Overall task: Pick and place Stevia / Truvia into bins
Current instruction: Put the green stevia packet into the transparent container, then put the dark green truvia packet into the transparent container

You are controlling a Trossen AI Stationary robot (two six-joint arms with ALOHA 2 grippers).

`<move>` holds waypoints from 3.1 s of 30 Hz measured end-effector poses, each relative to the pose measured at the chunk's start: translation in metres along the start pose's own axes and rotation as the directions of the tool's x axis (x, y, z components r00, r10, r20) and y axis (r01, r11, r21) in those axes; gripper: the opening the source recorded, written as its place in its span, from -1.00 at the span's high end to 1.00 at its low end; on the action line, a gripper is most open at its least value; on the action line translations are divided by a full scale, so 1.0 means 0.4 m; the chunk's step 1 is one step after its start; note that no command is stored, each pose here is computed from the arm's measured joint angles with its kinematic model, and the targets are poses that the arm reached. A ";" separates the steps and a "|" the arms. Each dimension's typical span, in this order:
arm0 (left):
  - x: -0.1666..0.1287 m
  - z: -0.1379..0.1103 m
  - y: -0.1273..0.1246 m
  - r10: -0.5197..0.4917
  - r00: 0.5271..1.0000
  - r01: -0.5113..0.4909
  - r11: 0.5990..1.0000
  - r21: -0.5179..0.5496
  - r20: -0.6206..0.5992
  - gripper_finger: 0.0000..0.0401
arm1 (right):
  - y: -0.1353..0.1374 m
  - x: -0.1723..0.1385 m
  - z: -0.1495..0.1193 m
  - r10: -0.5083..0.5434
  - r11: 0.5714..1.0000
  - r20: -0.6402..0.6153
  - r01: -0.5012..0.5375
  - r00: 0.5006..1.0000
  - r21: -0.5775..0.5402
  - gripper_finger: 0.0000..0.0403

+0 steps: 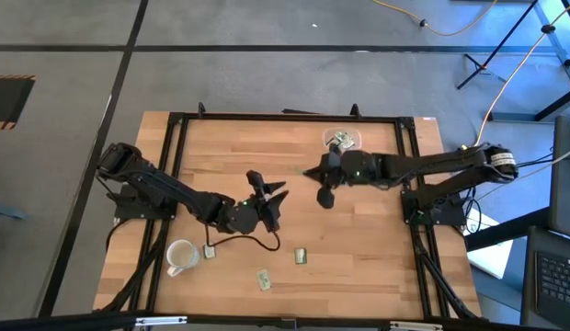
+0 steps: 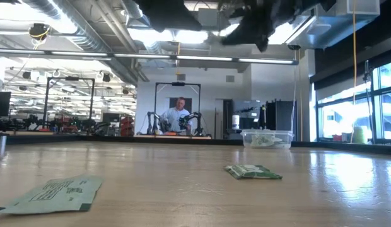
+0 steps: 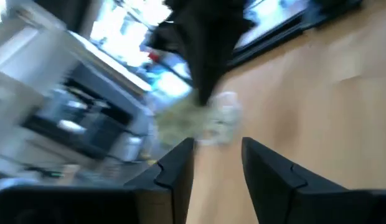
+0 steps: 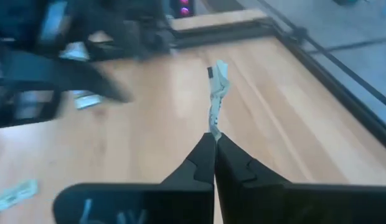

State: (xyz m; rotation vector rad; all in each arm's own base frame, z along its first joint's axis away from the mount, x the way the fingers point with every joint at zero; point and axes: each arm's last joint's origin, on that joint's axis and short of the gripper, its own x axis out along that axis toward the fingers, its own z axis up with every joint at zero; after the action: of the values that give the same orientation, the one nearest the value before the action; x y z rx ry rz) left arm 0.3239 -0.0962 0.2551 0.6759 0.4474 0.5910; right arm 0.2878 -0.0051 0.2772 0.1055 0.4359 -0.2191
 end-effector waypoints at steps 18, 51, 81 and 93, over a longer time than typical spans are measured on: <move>0.067 -0.067 0.052 -0.666 0.744 0.609 0.645 -0.461 0.049 0.52 | -0.411 -0.022 -0.113 -0.181 0.885 -0.449 0.344 0.875 0.314 1.00; 0.074 -0.091 0.054 -0.712 0.702 0.588 0.592 -0.552 -0.016 0.55 | -0.567 0.024 -0.239 -0.235 0.728 -0.632 0.565 0.738 0.388 0.46; -0.157 -0.158 -0.052 -0.803 0.376 0.560 0.594 -0.578 -0.462 0.69 | -0.201 -0.044 -0.055 -0.189 0.970 -0.334 0.228 0.923 0.081 0.32; -0.216 -0.193 -0.048 -0.761 0.205 0.423 0.636 -0.645 -0.616 0.66 | -0.167 -0.037 -0.042 -0.151 0.978 -0.275 0.184 0.950 0.097 0.32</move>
State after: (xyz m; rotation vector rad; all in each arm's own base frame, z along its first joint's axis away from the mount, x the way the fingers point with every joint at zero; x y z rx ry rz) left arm 0.2230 -0.1289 0.2046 -0.2826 1.4888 0.1515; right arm 0.2524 -0.0647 0.2649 0.2193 0.7013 -0.4019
